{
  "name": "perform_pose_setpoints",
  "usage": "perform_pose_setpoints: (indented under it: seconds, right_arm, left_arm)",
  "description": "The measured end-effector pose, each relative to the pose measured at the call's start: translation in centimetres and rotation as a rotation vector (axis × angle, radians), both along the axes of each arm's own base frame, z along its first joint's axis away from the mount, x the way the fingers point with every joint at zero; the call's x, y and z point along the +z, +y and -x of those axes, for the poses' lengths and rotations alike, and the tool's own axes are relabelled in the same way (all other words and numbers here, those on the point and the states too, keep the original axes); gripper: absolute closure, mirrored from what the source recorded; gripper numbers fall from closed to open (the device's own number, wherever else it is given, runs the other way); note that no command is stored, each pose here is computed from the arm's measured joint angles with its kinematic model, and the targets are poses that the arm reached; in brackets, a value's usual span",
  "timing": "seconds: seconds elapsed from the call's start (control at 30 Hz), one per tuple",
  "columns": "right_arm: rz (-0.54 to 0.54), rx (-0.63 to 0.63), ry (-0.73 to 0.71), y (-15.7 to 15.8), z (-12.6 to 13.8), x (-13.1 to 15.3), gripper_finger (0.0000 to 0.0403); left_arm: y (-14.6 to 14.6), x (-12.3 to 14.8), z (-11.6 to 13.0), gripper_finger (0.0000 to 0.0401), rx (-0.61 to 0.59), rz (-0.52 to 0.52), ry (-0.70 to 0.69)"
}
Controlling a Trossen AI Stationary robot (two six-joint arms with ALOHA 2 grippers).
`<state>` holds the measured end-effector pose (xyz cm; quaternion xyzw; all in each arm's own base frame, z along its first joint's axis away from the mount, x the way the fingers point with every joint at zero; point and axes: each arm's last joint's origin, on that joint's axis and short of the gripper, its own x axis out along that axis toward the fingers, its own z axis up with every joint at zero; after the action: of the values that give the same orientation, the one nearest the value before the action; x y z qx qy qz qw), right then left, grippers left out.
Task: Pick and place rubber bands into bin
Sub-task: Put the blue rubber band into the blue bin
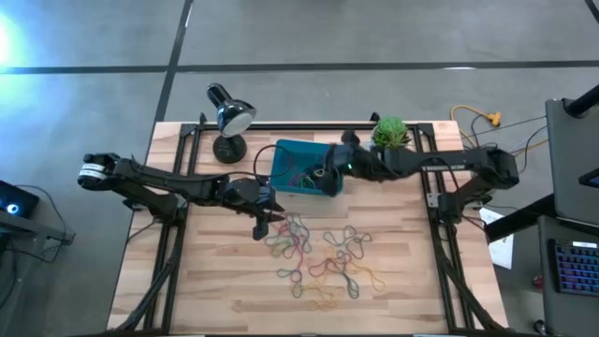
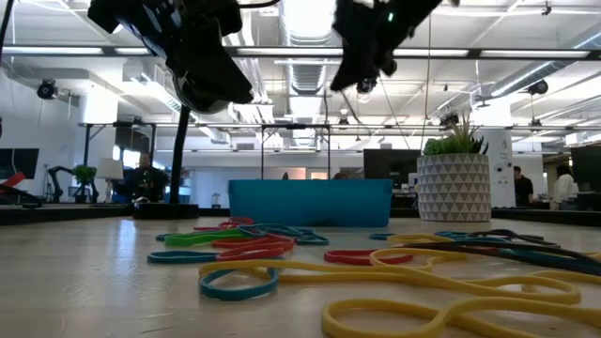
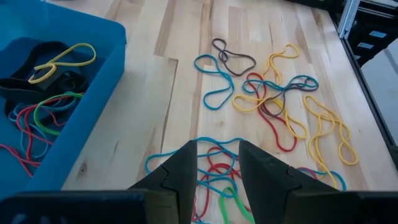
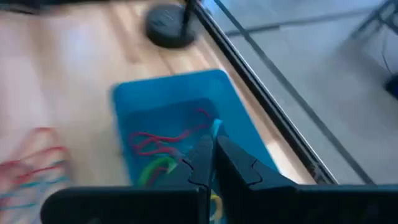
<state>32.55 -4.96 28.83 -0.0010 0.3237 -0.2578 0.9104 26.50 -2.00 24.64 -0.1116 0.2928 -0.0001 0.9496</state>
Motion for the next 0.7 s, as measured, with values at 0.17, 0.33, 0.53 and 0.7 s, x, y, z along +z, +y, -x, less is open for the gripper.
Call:
perform_pose_setpoints:
  seconds: [0.17,0.33,0.53,0.7]
  right_arm:
    - [-0.064,-0.032,0.041,-3.2,-0.3,-2.0,0.0394]
    - [-0.131,-0.033,0.073,-5.2,-0.7,-4.5,0.0394]
    - [-0.167,-0.066,0.115,-6.0,-1.4,-6.6,0.0394]
    - [-0.211,-0.087,0.127,-6.4,-1.6,-7.6,0.0383]
  left_arm:
    - [0.0,0.3,-0.2,0.0299,0.001,0.002,-0.046]
    - [0.0,0.4,-0.3,0.0299,0.001,0.004,-0.058]
    - [0.0,0.4,-0.3,0.0299,-0.001,0.004,-0.06]
    - [0.0,0.4,-0.3,0.0299,-0.001,0.004,-0.059]
